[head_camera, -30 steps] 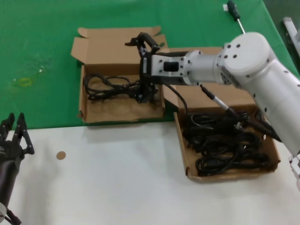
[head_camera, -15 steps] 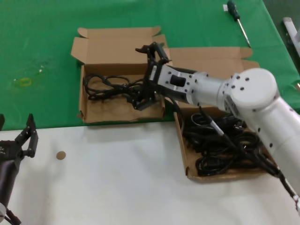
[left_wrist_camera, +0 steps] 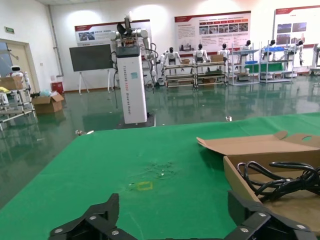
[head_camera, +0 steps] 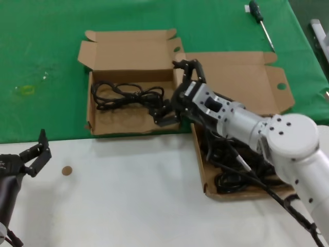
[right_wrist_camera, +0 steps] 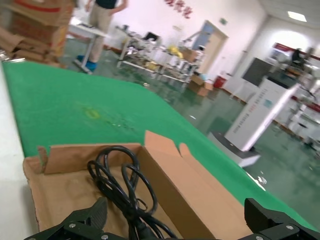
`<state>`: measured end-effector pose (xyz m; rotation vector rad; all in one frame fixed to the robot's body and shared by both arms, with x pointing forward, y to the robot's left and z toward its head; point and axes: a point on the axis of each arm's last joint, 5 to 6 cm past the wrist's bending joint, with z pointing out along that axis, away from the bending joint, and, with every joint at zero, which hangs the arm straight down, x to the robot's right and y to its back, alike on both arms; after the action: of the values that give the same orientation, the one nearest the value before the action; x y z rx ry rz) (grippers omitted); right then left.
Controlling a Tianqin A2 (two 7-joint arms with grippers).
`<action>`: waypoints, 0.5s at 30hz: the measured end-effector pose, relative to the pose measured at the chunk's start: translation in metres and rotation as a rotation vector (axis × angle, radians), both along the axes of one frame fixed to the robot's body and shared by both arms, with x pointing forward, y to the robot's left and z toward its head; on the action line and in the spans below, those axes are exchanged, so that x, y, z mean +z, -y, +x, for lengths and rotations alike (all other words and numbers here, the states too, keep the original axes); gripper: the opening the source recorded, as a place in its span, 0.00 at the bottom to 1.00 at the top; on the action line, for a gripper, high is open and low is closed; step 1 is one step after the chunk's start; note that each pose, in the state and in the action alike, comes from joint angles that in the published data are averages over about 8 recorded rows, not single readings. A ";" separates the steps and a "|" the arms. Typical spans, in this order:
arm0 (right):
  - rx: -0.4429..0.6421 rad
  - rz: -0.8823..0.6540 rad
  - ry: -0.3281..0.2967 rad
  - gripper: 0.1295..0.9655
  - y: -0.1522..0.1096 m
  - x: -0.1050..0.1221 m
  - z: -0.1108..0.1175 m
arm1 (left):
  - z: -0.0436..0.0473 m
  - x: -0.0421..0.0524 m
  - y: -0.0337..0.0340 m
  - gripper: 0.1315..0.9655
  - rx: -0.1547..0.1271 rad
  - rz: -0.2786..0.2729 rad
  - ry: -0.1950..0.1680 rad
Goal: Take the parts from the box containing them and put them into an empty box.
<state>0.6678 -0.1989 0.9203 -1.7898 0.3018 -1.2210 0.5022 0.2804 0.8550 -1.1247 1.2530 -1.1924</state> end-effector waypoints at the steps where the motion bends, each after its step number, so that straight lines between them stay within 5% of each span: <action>1: -0.011 0.016 -0.003 1.00 0.001 -0.003 -0.003 | 0.0000 0.0000 0.0000 0.64 0.000 0.000 0.000; 8: -0.091 0.123 -0.022 1.00 0.012 -0.019 -0.024 | 0.0000 0.0000 0.0000 0.83 0.000 0.000 0.000; 15: -0.176 0.228 -0.039 1.00 0.025 -0.033 -0.048 | 0.0000 0.0000 0.0000 0.88 0.000 -0.001 0.000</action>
<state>0.6200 -0.2235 0.8874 -1.6171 0.6079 -1.2204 0.5022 0.2804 0.8550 -1.1250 1.2527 -1.1928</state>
